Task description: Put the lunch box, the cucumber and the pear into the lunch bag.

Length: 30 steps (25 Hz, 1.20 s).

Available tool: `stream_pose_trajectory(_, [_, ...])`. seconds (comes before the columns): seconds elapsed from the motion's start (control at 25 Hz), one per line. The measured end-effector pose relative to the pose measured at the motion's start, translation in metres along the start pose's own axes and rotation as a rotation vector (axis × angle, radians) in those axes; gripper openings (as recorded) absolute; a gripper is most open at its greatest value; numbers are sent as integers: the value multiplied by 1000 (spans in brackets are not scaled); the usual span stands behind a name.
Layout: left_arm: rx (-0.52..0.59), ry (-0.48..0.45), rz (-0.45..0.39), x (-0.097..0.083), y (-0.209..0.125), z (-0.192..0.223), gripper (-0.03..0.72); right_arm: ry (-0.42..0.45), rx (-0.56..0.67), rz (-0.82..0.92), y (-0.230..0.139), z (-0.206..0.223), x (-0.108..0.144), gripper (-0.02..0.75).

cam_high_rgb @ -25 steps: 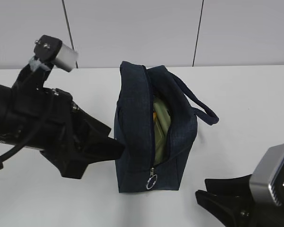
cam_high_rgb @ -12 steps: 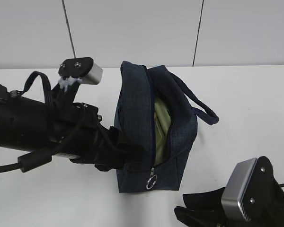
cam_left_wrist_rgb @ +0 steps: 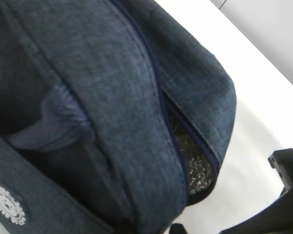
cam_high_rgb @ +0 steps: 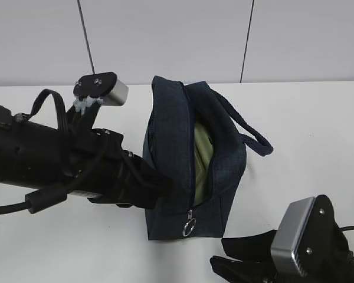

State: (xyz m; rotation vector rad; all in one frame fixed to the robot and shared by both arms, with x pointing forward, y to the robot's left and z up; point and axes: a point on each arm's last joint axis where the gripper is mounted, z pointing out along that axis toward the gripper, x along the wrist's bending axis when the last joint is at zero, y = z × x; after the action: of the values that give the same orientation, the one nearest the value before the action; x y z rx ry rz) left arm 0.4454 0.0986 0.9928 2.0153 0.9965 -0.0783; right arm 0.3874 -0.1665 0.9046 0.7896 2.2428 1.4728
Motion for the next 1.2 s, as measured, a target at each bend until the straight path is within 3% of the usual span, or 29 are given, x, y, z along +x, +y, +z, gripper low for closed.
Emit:
stream_pose_trajectory(0.08, [-4,9,0,1,0,0,64,-1,6,3,-1,4,-1,242])
stream_pose_trajectory(0.16, [-7,14,0,1,1,0,22,-1,19,8,-3,9,-3,242])
stream_pose_trajectory(0.52, [5,-10,0,-1,0,0,9,3,46,26,-10,26,-7,242])
stream_pose_trajectory(0.68, [22,-43,3,-4,-2,0,76,5,30,26,-8,27,-7,243])
stream_pose_trajectory(0.92, [27,-54,1,-5,-2,0,337,5,30,27,-9,27,-7,243])
stream_pose_trajectory(1.04, [16,-42,-8,-4,-1,0,369,6,26,28,-9,26,-7,243])
stream_pose_trajectory(1.2, [-21,-9,-51,-1,2,0,355,7,25,27,-9,26,-7,243])
